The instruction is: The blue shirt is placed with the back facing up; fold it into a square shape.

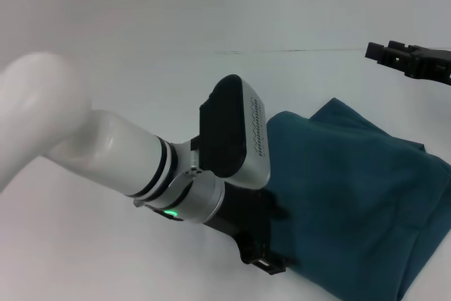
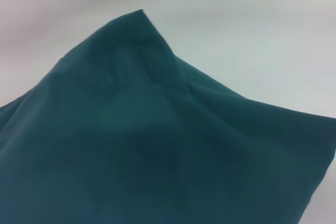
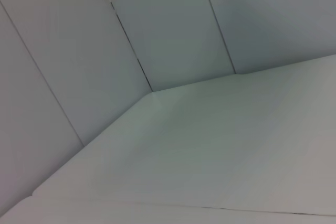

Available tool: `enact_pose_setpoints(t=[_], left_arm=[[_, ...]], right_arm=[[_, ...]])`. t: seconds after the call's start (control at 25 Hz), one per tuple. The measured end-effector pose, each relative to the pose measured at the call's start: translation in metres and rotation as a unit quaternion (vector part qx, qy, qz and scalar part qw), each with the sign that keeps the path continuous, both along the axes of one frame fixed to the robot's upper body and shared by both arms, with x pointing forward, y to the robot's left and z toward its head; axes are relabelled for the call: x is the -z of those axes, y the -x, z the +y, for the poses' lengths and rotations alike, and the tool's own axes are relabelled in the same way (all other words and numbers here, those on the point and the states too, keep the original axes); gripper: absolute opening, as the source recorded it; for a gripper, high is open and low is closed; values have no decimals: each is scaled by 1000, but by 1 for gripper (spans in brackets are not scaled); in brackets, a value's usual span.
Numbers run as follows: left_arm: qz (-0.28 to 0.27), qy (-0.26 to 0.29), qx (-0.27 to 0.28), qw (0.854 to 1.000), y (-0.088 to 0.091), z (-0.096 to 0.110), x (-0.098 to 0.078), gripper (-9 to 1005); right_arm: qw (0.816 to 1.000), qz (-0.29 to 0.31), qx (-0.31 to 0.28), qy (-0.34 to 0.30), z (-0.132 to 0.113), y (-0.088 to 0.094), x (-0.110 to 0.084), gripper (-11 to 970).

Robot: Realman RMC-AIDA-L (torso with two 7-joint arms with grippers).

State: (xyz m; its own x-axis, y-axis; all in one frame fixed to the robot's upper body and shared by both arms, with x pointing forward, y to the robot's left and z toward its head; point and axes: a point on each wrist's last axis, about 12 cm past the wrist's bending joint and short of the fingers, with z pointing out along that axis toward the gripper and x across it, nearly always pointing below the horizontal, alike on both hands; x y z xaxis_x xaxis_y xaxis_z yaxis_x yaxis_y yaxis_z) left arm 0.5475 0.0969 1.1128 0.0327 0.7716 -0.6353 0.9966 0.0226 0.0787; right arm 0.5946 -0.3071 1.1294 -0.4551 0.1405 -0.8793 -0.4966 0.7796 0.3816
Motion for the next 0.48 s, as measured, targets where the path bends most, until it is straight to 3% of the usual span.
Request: enact_pose_setpoints(t=[0.08,0.48], left_arm=[[-2,-2,6,1000,2,-2,1,755],[-24,-7,17,1000,5,-10,6,751]], right_arm=[[1000,0,1,0,0,0,0,594],[1000,0,0,-1,1,-2,-1,595]])
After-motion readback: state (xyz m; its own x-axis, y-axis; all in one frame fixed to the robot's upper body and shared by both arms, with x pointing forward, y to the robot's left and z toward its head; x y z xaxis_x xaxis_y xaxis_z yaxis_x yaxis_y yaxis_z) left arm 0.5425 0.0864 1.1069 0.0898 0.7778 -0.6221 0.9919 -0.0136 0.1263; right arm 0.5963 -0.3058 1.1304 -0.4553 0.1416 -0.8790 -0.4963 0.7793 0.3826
